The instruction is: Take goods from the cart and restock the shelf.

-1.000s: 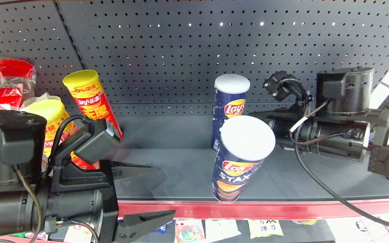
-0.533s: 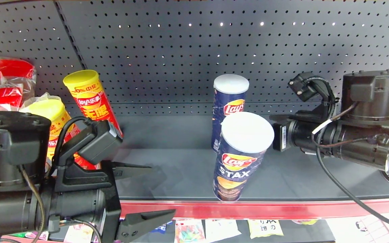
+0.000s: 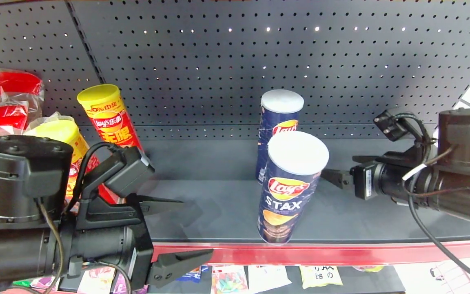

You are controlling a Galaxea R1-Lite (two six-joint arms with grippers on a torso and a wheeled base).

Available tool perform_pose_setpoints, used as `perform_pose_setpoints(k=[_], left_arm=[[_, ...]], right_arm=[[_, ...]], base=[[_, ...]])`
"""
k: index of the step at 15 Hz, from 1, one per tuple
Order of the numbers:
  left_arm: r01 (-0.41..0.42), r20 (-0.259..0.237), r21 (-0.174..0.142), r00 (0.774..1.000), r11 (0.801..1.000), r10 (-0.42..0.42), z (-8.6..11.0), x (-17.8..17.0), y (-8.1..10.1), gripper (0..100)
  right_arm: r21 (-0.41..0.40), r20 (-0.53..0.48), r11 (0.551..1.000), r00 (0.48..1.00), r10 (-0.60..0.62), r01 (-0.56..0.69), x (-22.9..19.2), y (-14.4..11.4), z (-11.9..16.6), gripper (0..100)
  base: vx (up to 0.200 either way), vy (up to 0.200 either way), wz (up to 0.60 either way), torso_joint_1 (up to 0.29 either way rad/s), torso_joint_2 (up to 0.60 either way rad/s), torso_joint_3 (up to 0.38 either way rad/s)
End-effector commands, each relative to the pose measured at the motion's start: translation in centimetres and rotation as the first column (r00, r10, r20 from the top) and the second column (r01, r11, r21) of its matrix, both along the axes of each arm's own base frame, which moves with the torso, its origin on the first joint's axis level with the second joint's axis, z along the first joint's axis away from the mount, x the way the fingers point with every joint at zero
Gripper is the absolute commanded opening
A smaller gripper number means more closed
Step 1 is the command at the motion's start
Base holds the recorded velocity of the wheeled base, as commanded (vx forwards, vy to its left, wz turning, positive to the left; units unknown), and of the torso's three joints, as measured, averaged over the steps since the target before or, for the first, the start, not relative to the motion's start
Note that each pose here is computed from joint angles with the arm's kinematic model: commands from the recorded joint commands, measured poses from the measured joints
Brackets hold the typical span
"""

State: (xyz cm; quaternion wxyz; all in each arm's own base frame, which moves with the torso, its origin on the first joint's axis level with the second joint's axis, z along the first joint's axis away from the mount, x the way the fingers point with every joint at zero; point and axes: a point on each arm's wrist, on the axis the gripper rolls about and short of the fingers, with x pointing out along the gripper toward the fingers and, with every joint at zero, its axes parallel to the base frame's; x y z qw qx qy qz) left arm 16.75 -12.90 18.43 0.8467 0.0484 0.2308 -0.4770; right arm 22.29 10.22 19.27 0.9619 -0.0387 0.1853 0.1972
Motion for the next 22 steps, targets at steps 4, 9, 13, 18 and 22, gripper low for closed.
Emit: perform_pose_setpoints(k=[4,9,13,18,22], left_arm=[[0.002,-0.037,0.027,0.999,1.0,-0.001,-1.0,1.1,-0.8,100],[0.0,-0.041,0.032,0.999,0.999,0.002,-1.1,1.0,-0.8,100],[-0.004,-0.045,0.037,0.999,0.999,0.006,-1.3,0.4,-0.3,100],[-0.012,-0.041,0.04,0.999,0.999,0.014,-1.5,-0.3,0.2,100],[-0.014,-0.04,0.041,0.999,0.999,0.015,-1.5,-0.6,0.4,100]], right_arm=[[-0.029,-0.023,1.0,1.0,-0.009,0.008,-5.8,-2.5,-2.0,100],[-0.053,-0.064,0.995,0.995,0.08,-0.083,-6.4,-0.9,-3.0,100],[-0.078,-0.086,0.993,0.992,0.087,-0.094,-4.8,0.7,-3.3,100],[-0.093,-0.094,0.99,0.991,0.096,-0.105,-4.0,1.9,-3.4,100],[-0.096,-0.101,0.988,0.988,0.114,-0.123,-3.9,2.4,-3.5,100]], base=[[0.0,0.0,0.0,0.0,0.0,0.0],[0.0,0.0,0.0,0.0,0.0,0.0],[0.0,0.0,0.0,0.0,0.0,0.0],[0.0,0.0,0.0,0.0,0.0,0.0],[0.0,0.0,0.0,0.0,0.0,0.0]])
